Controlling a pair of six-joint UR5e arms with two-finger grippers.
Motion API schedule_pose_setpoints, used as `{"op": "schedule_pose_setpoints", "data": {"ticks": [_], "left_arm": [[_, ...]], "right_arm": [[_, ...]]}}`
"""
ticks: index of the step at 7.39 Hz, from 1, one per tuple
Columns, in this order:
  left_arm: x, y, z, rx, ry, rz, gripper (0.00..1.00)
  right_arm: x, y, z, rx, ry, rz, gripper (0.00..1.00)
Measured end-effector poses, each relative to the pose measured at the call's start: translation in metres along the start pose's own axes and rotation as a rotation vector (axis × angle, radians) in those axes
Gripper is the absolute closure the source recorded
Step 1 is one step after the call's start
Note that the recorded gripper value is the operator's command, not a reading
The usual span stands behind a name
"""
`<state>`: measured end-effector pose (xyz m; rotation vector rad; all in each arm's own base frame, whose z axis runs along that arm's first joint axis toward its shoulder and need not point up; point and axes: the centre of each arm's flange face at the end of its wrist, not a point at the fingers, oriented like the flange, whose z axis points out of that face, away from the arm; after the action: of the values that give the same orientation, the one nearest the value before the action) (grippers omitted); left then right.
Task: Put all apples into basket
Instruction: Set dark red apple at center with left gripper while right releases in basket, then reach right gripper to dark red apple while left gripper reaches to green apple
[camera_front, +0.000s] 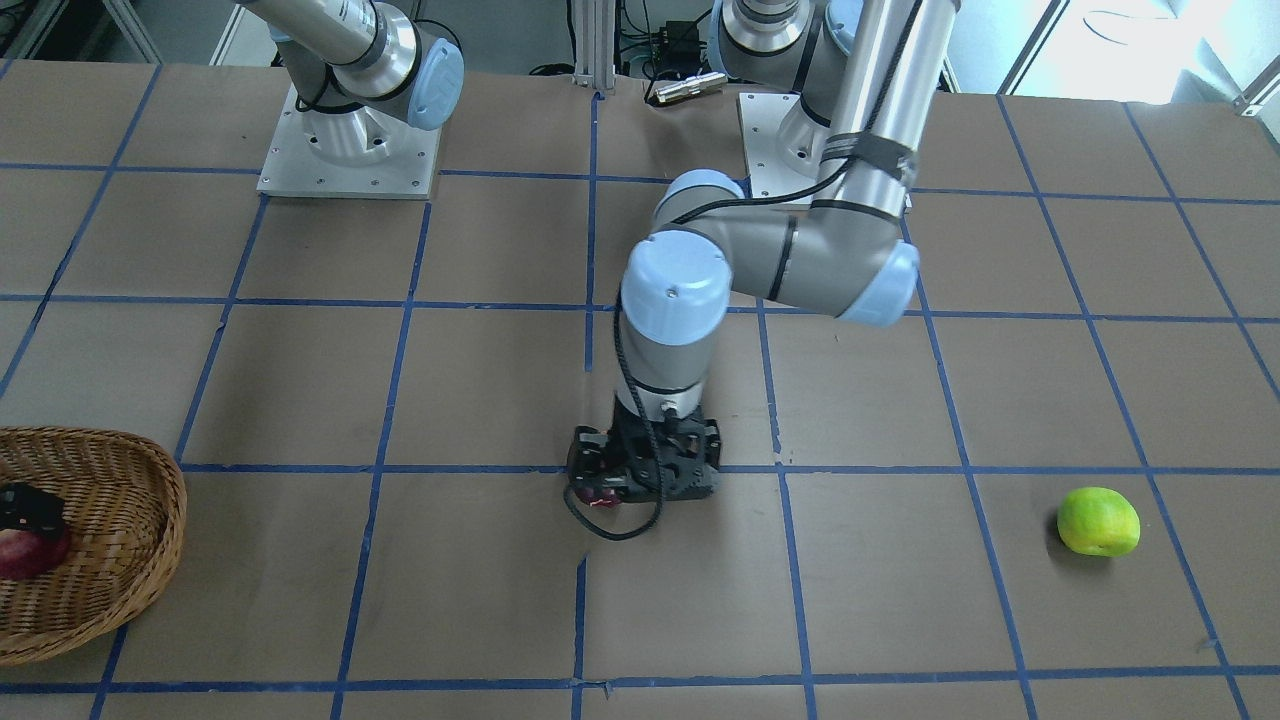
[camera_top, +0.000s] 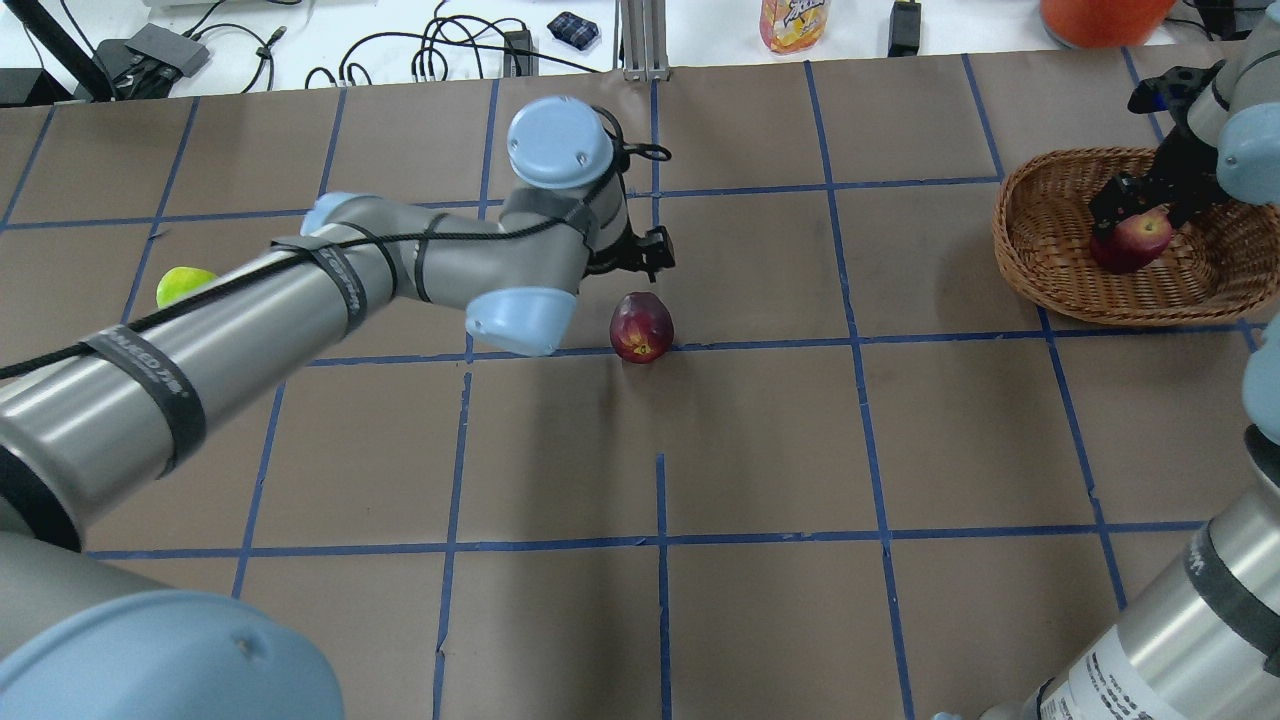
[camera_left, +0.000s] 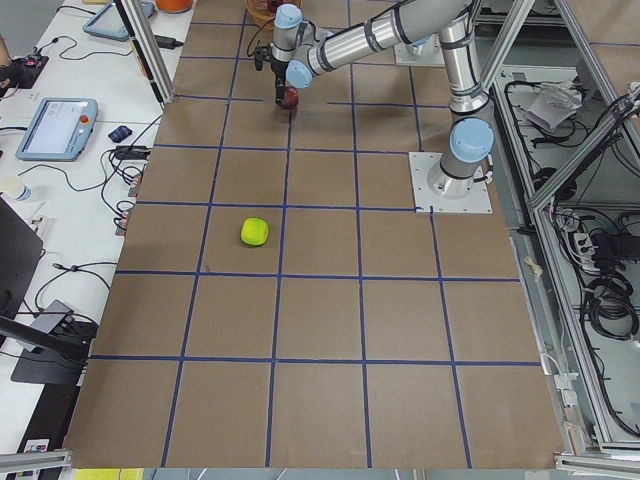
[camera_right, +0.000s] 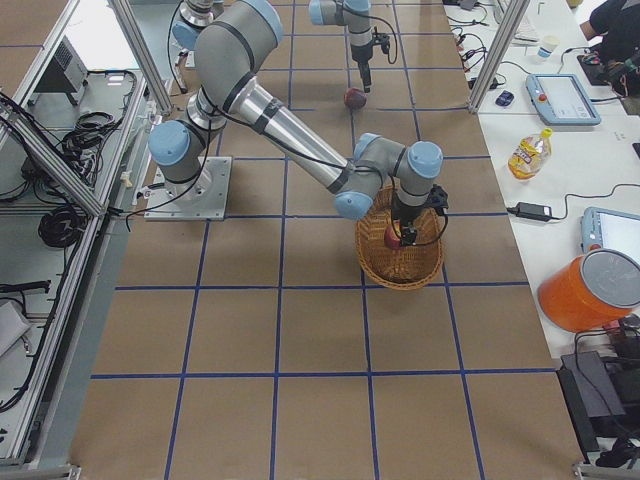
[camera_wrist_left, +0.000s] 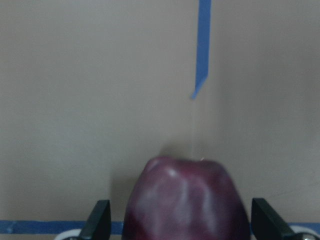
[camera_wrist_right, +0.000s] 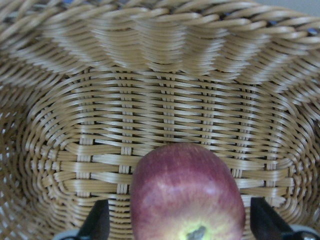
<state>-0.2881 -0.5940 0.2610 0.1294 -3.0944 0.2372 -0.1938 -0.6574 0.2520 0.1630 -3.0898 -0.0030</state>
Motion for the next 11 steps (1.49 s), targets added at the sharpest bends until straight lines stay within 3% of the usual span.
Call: {"op": "schedule_pose_setpoints", "data": {"ticks": [2, 4, 5, 7, 8, 9, 11], "left_arm": [[-0.138, -0.059, -0.050, -0.140, -0.052, 0.087, 0.00], [-0.277, -0.080, -0.067, -0.181, -0.027, 0.172, 0.00], [-0.340, -0.082, -0.070, -0.183, -0.022, 0.228, 0.00], [-0.449, -0.073, -0.056, -0.191, 0.003, 0.291, 0.00], [-0.490, -0.068, -0.047, -0.183, 0.008, 0.309, 0.00], [-0.511, -0.064, -0.037, -0.183, 0.017, 0.330, 0.00], [-0.522, -0.059, -0.010, -0.197, 0.045, 0.349, 0.00]], "right_arm": [[-0.072, 0.001, -0.064, -0.011, -0.016, 0.037, 0.00], [-0.203, -0.002, -0.105, -0.024, -0.054, 0.131, 0.00], [-0.283, -0.001, -0.111, -0.035, -0.088, 0.179, 0.00], [-0.405, 0.004, -0.093, -0.051, -0.109, 0.184, 0.00], [-0.450, 0.004, -0.079, -0.023, -0.114, 0.160, 0.00], [-0.486, 0.002, -0.061, 0.002, -0.119, 0.157, 0.00], [-0.524, 0.002, -0.032, 0.004, -0.132, 0.170, 0.00]]}}
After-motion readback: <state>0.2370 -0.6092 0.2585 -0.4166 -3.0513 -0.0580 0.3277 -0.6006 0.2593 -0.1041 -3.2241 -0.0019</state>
